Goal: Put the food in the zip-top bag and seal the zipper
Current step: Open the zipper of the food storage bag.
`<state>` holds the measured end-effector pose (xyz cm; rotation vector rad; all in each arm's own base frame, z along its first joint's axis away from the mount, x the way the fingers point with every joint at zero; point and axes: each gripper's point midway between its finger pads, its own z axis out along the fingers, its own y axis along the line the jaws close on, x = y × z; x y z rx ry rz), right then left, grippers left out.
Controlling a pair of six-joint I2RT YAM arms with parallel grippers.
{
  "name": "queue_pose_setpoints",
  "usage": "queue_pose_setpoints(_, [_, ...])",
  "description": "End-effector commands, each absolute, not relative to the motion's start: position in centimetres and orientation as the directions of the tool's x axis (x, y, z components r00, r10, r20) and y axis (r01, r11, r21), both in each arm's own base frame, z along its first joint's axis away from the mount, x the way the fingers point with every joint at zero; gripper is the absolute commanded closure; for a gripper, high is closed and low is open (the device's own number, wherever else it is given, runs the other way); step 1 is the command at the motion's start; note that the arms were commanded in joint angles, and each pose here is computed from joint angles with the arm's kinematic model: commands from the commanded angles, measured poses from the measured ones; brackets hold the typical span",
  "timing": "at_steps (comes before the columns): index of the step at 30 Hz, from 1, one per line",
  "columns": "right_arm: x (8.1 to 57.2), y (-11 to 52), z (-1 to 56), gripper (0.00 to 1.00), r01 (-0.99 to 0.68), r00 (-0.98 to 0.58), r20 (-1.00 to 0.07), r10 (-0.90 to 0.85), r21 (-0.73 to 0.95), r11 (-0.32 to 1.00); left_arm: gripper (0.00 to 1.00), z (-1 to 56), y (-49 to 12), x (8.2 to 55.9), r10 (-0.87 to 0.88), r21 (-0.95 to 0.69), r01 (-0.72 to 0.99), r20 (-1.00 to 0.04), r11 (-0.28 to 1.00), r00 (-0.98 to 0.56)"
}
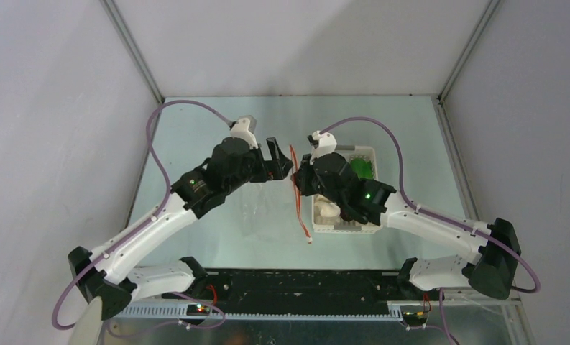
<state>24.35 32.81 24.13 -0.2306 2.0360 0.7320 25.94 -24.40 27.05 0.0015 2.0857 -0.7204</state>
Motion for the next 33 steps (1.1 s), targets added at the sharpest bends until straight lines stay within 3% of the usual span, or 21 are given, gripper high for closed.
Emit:
queue_pose_setpoints(1, [24.8,33.3,26.7,1.0,-0.449,-0.497,-0.855,0.151,0.402,0.798,0.0,28.6,-24.7,26.2,-0.299,-0.515,0.252,-0.759,0.819,-0.578])
queue_pose_setpoints(33, [24.2,34.4,27.8,1.0,-0.495,-0.43,-0.896,0.112,0.338,0.8,0.01,25.0,-24.7,27.1,-0.208,-0.378,0.125,-0.724,0.917,-0.658])
